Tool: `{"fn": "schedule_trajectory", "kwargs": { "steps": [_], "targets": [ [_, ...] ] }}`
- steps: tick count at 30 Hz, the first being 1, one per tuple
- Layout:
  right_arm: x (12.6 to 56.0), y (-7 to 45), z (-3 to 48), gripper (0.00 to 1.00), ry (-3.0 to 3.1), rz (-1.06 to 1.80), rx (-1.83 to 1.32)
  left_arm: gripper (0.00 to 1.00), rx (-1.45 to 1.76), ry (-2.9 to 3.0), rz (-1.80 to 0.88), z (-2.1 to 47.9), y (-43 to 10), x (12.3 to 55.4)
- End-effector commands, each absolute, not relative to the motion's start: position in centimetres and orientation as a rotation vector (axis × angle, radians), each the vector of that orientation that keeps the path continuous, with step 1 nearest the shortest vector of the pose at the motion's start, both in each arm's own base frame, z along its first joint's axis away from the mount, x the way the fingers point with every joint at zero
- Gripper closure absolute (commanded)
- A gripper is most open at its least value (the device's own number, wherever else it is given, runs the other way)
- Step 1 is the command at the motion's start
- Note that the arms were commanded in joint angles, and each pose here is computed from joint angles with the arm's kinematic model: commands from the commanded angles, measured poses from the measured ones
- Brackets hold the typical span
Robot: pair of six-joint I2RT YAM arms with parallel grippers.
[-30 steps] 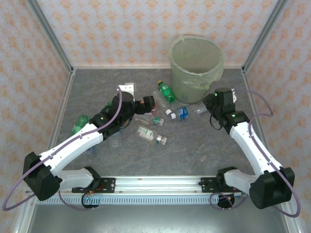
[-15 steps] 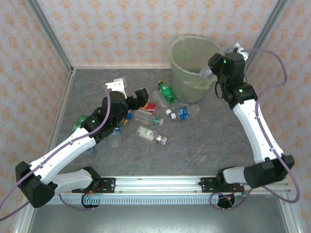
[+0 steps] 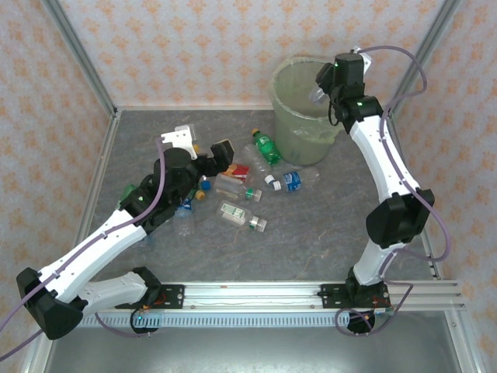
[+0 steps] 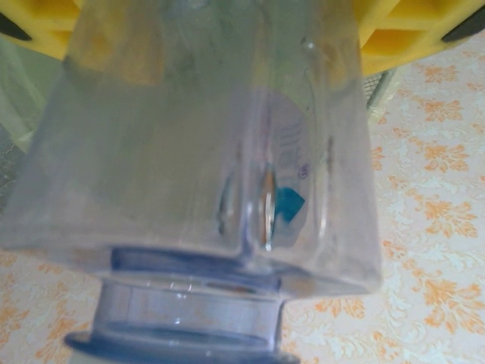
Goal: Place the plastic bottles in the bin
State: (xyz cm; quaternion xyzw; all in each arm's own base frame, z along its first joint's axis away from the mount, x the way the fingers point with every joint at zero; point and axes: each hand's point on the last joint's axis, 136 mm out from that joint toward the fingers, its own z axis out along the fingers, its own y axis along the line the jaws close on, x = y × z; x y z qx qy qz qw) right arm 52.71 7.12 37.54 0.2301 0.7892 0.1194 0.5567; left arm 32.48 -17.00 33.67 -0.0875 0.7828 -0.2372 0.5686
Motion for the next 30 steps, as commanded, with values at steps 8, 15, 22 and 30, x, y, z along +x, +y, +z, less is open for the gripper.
{"fn": "schedule_trajectory", "kwargs": {
  "steps": [8, 15, 22, 30],
  "targets": [
    [52.4, 7.8, 38.7, 0.20, 1.881, 0.292, 0.499, 0.01, -0.213, 1.860, -0.567, 33.6, -17.1, 32.2],
    [50.9, 7.9, 40.4, 0.10, 1.869, 0.316, 0.467, 0.01, -0.221, 1.886, -0.554, 32.8, -17.3, 32.4],
    [48.3, 10.4, 41.1, 0.03, 1.882, 0.344, 0.354, 0.01, -0.299, 1.919, -0.563, 31.0, -16.7, 32.1],
    [44.4, 16.8, 40.2, 0.00, 1.944, 0.392, 0.140, 0.01, -0.443, 1.981, -0.564, 27.9, -14.5, 30.7]
  ]
}}
